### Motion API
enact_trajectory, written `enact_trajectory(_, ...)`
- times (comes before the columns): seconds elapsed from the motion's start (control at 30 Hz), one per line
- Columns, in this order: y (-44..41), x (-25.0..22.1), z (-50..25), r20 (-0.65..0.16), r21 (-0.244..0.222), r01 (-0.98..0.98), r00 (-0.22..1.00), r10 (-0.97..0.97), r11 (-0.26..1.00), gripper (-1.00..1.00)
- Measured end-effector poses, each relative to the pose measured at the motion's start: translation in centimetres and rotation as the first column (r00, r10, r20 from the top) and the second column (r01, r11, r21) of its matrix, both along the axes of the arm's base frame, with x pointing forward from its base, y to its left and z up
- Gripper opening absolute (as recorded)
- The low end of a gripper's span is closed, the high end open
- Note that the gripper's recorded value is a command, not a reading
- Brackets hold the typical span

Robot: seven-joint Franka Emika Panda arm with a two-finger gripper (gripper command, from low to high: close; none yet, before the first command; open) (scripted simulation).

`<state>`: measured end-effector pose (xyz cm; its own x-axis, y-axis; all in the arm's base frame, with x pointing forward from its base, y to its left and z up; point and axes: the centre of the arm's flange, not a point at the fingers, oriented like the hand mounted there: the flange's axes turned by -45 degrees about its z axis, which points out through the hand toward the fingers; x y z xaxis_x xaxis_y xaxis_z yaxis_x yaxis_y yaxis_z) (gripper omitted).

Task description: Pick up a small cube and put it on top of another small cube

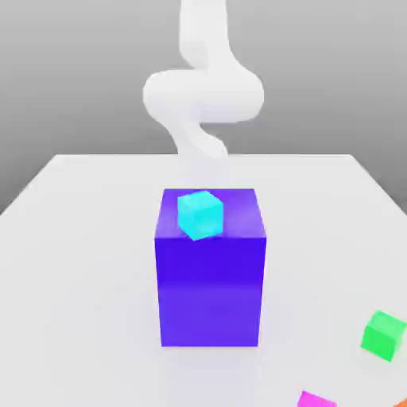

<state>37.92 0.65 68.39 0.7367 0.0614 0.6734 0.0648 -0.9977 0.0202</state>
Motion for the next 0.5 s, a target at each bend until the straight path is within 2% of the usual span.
enact_trajectory(0.23, 2.8, 8.1, -9.1, -0.171, -0.074, -0.222, 0.963, 0.207, 0.972, 0.00)
enact_trajectory(0.5, 7.0, 14.2, -21.4, -0.359, -0.109, -0.471, 0.840, 0.407, 0.875, 0.00)
